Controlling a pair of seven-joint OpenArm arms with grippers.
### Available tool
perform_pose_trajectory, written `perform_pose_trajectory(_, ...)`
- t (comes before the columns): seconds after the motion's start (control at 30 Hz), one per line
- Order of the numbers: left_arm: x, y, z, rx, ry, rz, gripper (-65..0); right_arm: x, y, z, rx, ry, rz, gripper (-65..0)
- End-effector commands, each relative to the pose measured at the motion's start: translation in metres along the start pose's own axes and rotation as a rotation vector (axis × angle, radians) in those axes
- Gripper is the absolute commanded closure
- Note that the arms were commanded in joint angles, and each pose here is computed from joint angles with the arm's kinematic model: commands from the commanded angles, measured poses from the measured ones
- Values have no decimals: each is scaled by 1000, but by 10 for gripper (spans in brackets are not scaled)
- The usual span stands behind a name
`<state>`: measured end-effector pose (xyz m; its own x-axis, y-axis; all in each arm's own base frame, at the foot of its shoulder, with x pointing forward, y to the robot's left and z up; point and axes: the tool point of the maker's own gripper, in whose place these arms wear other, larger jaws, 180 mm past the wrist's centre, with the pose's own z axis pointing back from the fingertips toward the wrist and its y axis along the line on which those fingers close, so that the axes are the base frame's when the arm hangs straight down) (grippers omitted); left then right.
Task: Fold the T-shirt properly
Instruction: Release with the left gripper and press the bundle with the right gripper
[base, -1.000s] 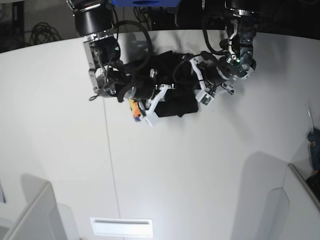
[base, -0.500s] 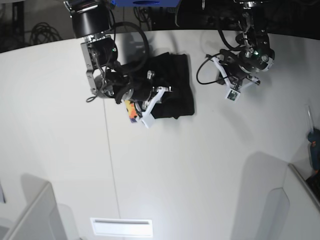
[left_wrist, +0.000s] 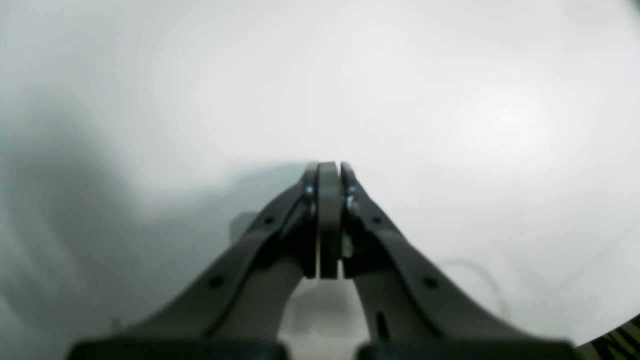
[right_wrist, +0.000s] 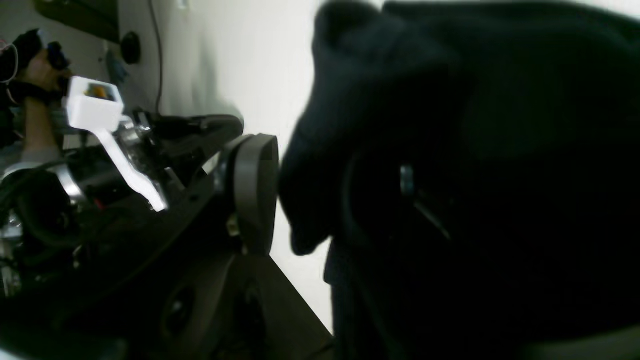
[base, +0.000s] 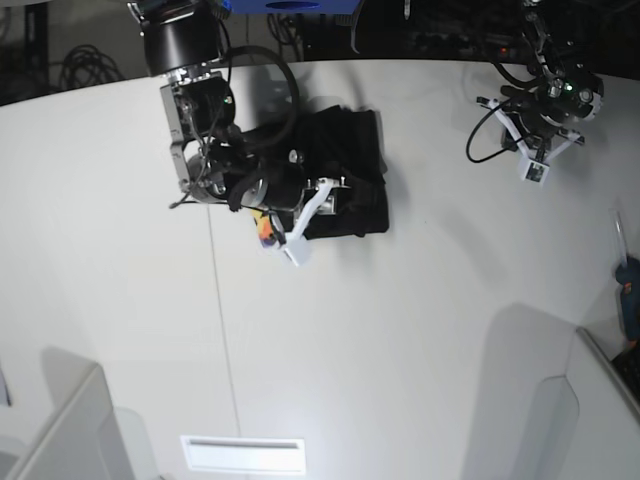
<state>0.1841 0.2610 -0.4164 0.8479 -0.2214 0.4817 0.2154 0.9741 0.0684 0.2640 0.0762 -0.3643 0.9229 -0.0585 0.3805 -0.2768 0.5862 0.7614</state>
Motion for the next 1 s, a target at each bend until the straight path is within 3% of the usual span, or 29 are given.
perform_pose_trajectory(0.0, 6, 8, 6, 18, -26, -4, 0, 14, 13, 2, 37, -34, 25, -284)
perform_pose_trajectory(0.17, 4, 16, 9, 38, -27, 11, 0, 20, 27, -5, 66, -43, 27, -284)
perform_pose_trajectory(0.37, 6, 16, 9, 38, -30, 11, 0, 11, 53, -20, 107, 9, 89, -284)
perform_pose_trajectory(0.5, 5, 17, 9, 40, -30, 11, 0, 6, 62, -26, 95, 40, 64, -284)
perform_pose_trajectory(0.6, 5, 17, 9, 41, -30, 12, 0, 3, 86, -27, 125, 55, 153, -284)
perform_pose_trajectory(0.73, 5, 17, 9, 42, -30, 11, 0, 20, 101, 2, 129, -21, 278, -284)
perform_pose_trajectory(0.83, 5, 23, 11, 51, -27, 1, 0, 43, 75, 35, 28, -140, 278, -275)
perform_pose_trajectory(0.9, 5, 23, 11, 52, -26, 0, 0, 52, 53, 52, -48, -211, 243, -210)
perform_pose_trajectory(0.97, 2, 22, 12, 50, -21, 0, 0, 56, 31, 65, -115, -254, 228, -66)
